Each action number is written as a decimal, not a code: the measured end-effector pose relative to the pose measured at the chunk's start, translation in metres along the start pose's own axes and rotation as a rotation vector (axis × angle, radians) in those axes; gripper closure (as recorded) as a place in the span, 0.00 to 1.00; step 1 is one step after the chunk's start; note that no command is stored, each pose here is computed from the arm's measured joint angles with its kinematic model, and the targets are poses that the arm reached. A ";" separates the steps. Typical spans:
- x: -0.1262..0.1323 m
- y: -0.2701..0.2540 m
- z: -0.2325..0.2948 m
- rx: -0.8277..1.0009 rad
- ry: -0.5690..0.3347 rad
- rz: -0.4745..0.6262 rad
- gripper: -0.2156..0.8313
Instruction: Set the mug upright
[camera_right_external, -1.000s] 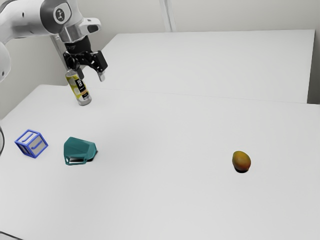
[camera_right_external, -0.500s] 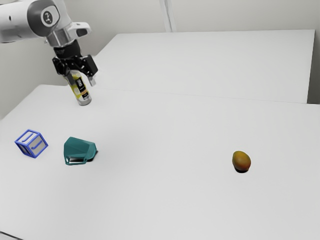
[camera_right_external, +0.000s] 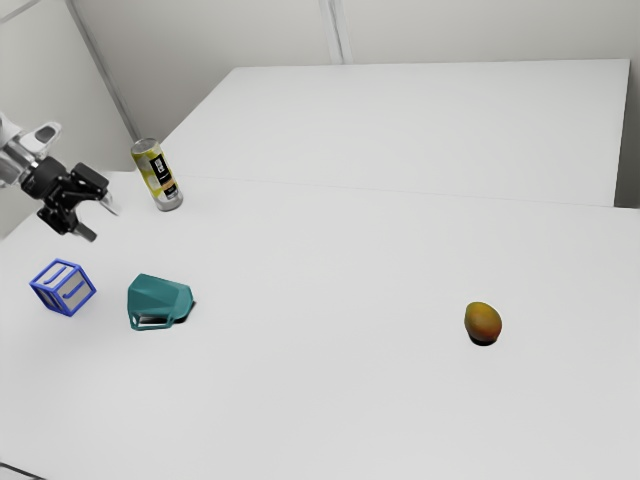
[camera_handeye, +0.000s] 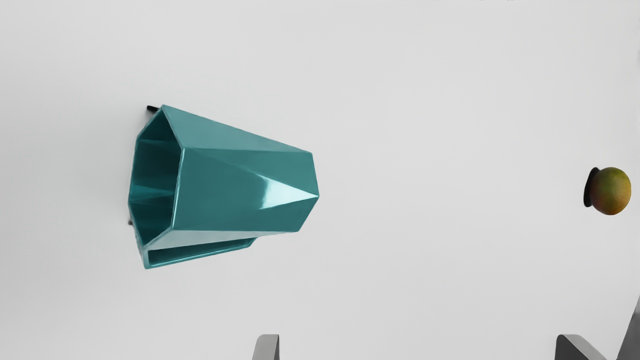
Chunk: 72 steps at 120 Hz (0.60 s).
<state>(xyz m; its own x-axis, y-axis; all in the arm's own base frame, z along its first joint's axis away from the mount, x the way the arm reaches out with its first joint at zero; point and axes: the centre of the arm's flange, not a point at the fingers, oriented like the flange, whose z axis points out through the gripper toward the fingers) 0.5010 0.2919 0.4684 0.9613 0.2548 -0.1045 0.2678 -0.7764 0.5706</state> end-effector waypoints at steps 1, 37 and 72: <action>0.001 -0.004 0.002 -0.007 0.000 -0.002 0.21; 0.023 -0.096 0.064 -0.181 -0.002 0.024 0.21; 0.031 -0.131 0.117 -0.265 -0.018 0.080 0.21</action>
<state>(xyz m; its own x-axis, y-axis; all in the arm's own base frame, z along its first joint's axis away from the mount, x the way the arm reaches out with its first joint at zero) 0.5033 0.3335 0.2951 0.9804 0.1864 -0.0637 0.1671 -0.6155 0.7702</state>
